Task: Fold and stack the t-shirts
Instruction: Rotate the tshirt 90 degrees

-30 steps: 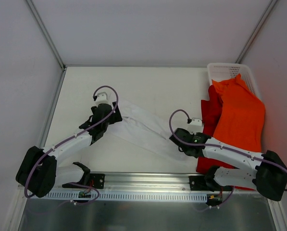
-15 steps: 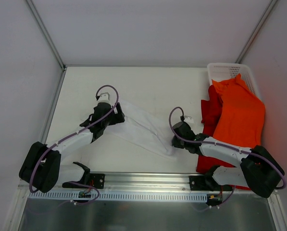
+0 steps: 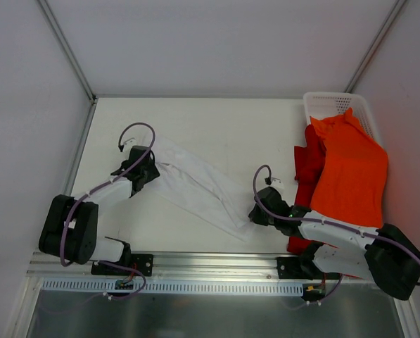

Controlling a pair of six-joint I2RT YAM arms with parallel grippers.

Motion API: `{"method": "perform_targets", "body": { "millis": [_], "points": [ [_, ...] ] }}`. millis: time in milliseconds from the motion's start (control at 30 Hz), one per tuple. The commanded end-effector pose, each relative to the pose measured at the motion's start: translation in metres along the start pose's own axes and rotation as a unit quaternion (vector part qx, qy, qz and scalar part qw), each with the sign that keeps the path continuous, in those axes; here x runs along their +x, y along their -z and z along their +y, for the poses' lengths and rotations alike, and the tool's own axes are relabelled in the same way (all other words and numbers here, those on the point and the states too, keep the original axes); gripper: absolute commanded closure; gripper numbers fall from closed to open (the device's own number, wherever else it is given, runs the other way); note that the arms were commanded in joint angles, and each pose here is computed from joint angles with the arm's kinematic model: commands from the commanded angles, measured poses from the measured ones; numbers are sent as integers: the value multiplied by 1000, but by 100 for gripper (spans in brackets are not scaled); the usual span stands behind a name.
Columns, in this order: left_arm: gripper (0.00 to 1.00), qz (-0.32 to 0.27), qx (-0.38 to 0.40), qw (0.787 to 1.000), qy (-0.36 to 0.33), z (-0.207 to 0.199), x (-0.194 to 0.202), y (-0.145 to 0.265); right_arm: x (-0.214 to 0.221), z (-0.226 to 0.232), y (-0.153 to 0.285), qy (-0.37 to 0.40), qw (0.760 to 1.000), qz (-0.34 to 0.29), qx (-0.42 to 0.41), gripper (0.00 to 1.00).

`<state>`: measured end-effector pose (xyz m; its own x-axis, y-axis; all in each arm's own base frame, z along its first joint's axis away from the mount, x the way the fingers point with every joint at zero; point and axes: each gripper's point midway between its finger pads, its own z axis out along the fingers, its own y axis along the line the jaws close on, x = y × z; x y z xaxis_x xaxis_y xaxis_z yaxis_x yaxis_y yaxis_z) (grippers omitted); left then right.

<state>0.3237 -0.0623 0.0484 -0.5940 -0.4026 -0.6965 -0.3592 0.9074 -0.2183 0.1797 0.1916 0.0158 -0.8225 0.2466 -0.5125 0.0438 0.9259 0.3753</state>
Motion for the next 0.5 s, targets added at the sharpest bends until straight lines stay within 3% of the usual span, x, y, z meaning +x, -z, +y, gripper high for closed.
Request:
{"method": "perform_targets", "body": {
  "millis": [0, 333, 467],
  "points": [
    [49, -8, -24, 999, 46, 5, -28, -11, 35, -59, 15, 25, 994, 52, 91, 100],
    [60, 87, -23, 995, 41, -18, -18, -64, 41, -65, 39, 7, 997, 40, 58, 100],
    [81, 108, -13, 993, 37, -29, -18, -74, 39, -65, 49, 15, 997, 33, 61, 100]
  ]
}}
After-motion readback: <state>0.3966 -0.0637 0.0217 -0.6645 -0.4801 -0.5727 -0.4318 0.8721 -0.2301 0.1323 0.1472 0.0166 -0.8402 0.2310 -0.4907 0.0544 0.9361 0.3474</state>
